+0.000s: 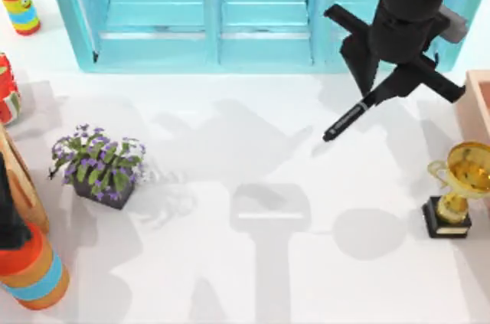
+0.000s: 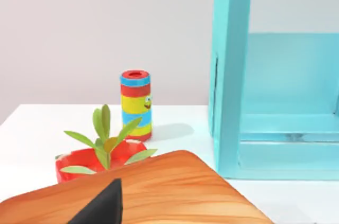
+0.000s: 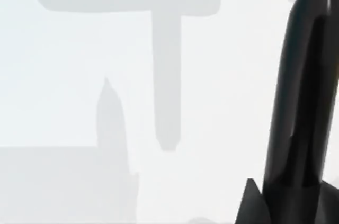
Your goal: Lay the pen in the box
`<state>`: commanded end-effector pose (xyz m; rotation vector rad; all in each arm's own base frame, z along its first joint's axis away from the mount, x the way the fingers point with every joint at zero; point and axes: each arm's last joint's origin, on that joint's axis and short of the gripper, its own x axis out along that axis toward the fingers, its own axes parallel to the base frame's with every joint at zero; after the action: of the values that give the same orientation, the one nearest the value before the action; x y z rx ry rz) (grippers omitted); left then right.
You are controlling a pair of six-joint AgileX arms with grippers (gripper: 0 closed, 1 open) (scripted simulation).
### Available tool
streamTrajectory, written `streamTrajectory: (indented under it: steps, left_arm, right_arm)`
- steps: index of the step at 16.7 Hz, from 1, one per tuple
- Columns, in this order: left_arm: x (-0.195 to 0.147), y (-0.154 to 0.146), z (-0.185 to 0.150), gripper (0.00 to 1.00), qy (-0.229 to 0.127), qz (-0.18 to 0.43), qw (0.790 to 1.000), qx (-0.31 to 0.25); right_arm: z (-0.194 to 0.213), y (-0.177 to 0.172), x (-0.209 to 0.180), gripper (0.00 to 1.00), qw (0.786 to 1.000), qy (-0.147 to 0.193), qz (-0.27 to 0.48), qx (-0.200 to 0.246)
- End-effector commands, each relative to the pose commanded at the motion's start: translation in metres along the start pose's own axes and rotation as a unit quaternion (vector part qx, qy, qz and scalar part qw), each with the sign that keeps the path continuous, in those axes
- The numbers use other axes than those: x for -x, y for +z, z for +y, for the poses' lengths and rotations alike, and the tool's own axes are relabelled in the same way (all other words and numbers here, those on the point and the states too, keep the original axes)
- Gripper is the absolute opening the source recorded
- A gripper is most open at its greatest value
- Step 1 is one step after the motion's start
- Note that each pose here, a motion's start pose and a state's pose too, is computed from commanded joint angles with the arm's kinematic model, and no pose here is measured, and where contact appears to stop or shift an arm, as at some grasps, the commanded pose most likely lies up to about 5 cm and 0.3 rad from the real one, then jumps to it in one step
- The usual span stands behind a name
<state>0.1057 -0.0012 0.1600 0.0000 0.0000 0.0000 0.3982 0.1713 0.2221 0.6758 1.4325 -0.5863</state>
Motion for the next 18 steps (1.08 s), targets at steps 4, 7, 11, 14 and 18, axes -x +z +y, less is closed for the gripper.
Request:
streamTrajectory:
  steps: [4,7,11,14,18]
  left_arm:
    - [0.000,0.000,0.000,1.00,0.000,0.000,1.000,0.000]
    - [0.000,0.000,0.000,1.00,0.000,0.000,1.000,0.000]
    - [0.000,0.000,0.000,1.00,0.000,0.000,1.000,0.000]
    - [0.000,0.000,0.000,1.00,0.000,0.000,1.000,0.000]
    - [0.000,0.000,0.000,1.00,0.000,0.000,1.000,0.000]
  right_arm:
    - [-0.077,0.096,0.011,0.00,0.993,-0.006,-0.002,-0.122]
    - [-0.164,0.155,0.020,0.00,0.973,-0.012,-0.003,-0.231]
    - [-0.263,0.185,0.031,0.00,0.941,-0.011,-0.005,-0.338]
    - [-0.298,0.186,0.036,0.00,0.928,-0.007,-0.008,-0.372]
    - [-0.302,0.186,0.036,0.00,0.927,-0.006,-0.008,-0.376]
